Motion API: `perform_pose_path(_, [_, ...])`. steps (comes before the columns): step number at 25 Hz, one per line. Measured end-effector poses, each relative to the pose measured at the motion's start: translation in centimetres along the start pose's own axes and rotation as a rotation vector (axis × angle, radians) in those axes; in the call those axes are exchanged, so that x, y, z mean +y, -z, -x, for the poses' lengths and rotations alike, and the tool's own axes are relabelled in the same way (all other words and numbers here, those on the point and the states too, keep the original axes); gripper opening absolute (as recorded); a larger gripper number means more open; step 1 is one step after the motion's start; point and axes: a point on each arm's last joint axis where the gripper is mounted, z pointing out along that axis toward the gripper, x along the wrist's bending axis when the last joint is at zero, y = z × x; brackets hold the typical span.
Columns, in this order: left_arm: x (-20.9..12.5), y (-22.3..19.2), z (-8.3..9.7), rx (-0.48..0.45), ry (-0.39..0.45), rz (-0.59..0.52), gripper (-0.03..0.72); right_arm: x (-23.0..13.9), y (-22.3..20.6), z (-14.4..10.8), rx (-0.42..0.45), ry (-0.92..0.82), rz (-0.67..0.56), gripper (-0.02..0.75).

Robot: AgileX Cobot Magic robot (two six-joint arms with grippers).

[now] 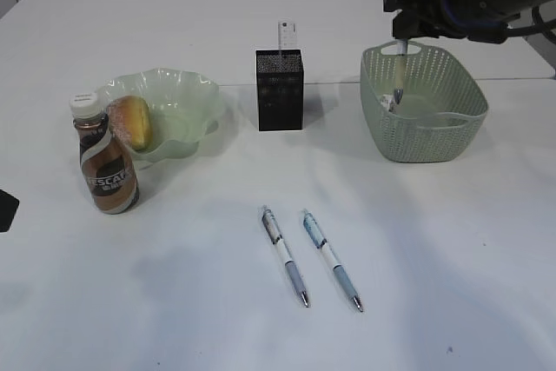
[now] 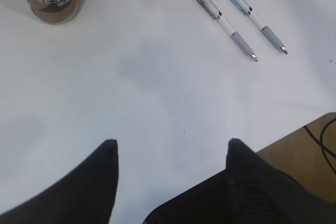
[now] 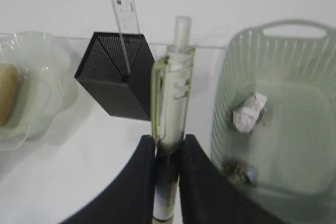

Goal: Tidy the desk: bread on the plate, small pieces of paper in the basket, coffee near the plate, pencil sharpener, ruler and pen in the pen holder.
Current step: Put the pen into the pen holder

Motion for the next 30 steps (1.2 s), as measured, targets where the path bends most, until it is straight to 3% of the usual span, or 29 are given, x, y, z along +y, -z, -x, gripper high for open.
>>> perform_pose_path(2, [0.0,0.0,0.0,0.0,0.0,-0.002,0.456,0.1,0.0,-0.2,0.005,0.014,0.016,0.098])
perform_pose_path(6, [0.0,0.0,0.0,0.0,0.0,-0.002,0.456,0.7,-1.6,-2.5,0.013,0.179,0.168,0.098])
perform_pose_path(16, [0.0,0.0,0.0,0.0,0.0,-0.002,0.456,1.7,-4.6,-6.5,-0.063,0.266,0.497,0.098])
perform_pose_path(23, [0.0,0.0,0.0,0.003,-0.002,0.002,0.456,1.0,-9.1,-8.6,-0.055,0.374,0.543,0.098])
perform_pose_path(30, [0.1,0.0,-0.1,0.007,-0.005,0.008,0.456,0.3,-12.0,-8.4,-0.048,0.292,0.56,0.098])
